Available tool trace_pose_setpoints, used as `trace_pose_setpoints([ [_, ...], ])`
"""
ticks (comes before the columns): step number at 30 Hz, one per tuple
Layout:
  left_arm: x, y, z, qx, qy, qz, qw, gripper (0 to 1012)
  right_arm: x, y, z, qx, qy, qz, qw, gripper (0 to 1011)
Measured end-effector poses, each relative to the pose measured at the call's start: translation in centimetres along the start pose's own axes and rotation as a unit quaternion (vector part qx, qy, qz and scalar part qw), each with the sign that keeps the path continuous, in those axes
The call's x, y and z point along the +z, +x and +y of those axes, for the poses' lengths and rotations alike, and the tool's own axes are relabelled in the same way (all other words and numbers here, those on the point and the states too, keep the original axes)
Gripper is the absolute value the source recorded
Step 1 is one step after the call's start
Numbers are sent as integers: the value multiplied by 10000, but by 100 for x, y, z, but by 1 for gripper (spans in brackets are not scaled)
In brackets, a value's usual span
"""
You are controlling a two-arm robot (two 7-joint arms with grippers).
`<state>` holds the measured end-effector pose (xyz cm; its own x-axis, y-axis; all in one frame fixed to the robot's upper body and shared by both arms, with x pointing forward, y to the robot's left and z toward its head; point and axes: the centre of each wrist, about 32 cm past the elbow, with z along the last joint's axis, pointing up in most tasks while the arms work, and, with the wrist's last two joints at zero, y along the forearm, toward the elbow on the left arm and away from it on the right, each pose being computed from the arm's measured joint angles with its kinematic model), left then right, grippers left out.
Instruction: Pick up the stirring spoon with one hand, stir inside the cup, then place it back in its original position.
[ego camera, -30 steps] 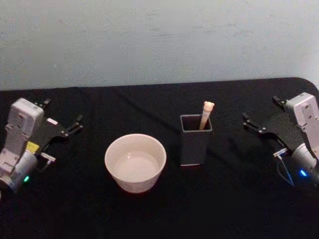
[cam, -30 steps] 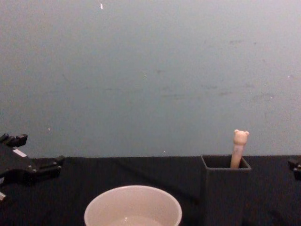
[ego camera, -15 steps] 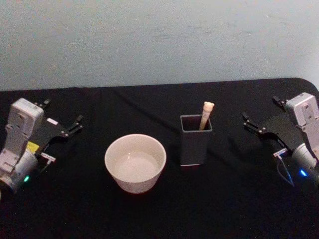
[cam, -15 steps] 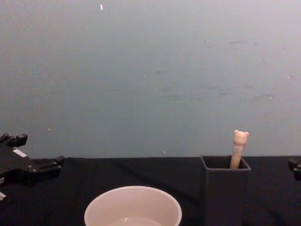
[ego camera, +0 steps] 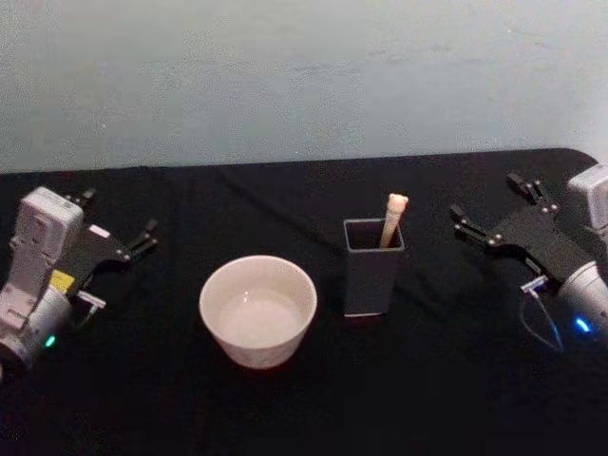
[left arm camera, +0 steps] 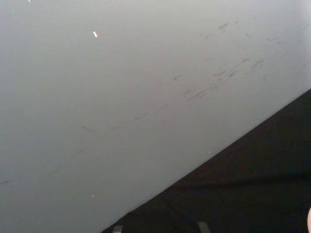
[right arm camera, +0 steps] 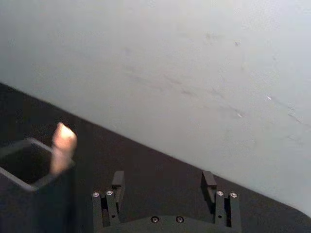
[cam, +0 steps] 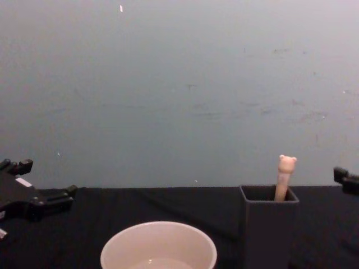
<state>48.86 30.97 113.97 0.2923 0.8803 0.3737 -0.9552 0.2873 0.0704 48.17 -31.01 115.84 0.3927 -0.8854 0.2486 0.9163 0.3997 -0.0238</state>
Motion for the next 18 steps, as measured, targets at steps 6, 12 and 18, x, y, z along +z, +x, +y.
trace_pose_setpoints([
  [6,0,0,0,0,0,0,10000,1001,107,62,-52,629,297,487,9964,1000],
  [12,0,0,0,0,-1,0,10000,1001,138,136,-29,1385,462,712,9867,1000],
  [18,0,0,0,0,0,0,10000,1001,117,193,130,2038,507,740,9749,1000],
])
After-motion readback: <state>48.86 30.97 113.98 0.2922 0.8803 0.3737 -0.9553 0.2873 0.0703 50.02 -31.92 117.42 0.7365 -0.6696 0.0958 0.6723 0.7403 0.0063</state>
